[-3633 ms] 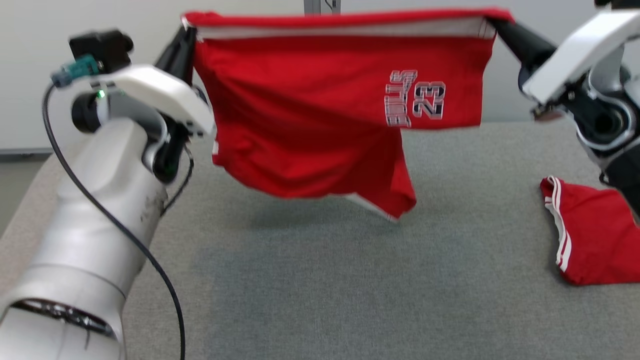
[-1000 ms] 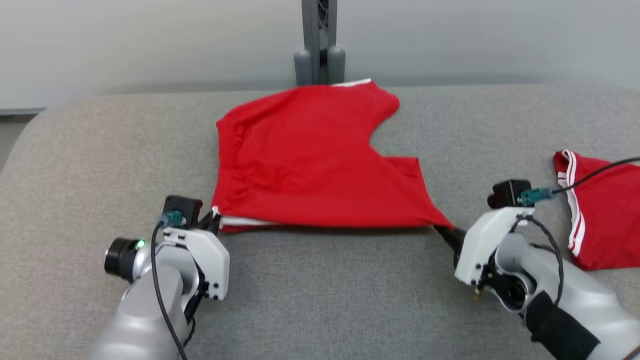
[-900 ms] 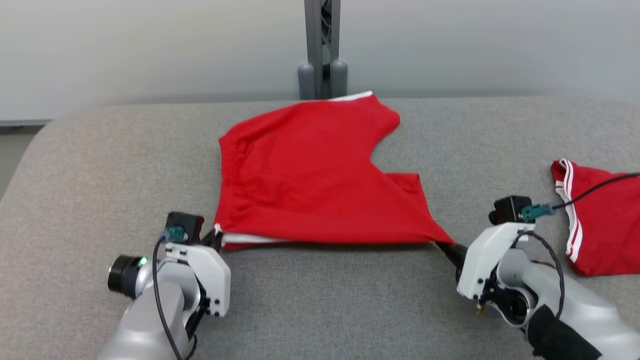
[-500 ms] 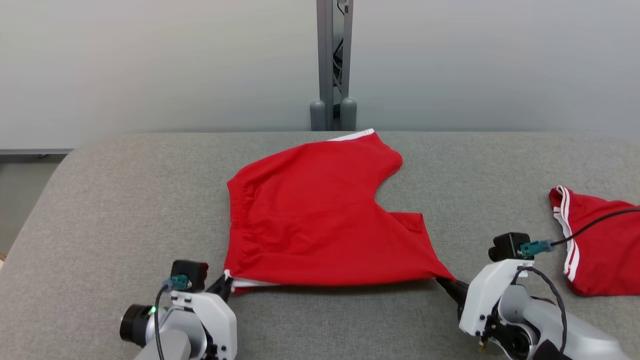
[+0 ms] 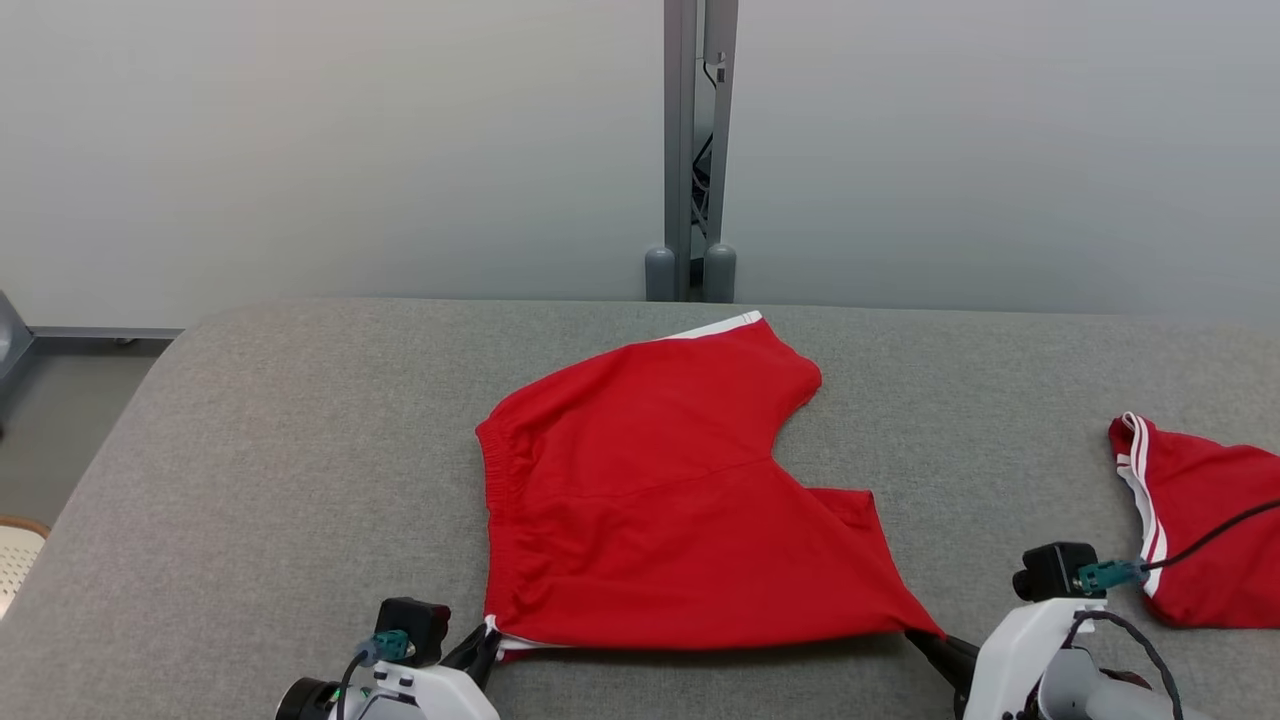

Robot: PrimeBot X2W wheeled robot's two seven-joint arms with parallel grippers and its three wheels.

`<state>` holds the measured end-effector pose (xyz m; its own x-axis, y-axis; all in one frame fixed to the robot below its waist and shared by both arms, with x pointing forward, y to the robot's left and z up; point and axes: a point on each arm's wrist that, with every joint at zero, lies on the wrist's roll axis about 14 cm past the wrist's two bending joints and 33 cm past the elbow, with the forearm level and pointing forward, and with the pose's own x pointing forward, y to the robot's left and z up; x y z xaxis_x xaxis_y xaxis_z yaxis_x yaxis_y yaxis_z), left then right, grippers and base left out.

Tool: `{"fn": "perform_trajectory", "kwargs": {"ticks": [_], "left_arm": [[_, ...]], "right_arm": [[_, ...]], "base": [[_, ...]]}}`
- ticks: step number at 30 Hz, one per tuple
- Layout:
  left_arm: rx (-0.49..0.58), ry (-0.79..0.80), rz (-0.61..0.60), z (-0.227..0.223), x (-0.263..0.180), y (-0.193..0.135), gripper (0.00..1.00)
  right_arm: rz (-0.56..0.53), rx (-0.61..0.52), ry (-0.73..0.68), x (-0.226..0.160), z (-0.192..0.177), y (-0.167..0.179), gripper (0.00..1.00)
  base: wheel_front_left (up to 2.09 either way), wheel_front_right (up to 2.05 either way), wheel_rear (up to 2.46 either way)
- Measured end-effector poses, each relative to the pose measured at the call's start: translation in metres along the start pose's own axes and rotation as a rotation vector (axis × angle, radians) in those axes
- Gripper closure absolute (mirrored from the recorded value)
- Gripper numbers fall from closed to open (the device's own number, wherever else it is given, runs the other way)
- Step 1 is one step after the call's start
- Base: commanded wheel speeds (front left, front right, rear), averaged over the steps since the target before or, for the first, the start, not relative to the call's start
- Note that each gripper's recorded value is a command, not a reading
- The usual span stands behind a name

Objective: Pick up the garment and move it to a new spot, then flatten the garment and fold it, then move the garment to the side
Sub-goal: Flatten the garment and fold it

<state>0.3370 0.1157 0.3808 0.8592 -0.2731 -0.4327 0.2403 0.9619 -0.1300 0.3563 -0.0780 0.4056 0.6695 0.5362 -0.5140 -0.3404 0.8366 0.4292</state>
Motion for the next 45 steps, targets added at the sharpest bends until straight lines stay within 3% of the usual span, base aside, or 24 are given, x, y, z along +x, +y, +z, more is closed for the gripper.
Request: {"fn": "perform_trajectory", "kwargs": {"ticks": [28, 45], "left_arm": [[0.004, -0.102, 0.004, -0.015, -0.035, -0.009, 1.00], [0.008, -0.170, -0.007, 0.000, -0.040, -0.015, 1.00]], "right_arm": [[0.047, 0.036, -0.007, -0.029, -0.034, 0.002, 1.00], [0.061, 0.015, -0.047, -0.033, -0.017, 0.001, 1.00]], "base": [[0.00, 0.00, 0.00], [0.00, 0.00, 0.00]]}}
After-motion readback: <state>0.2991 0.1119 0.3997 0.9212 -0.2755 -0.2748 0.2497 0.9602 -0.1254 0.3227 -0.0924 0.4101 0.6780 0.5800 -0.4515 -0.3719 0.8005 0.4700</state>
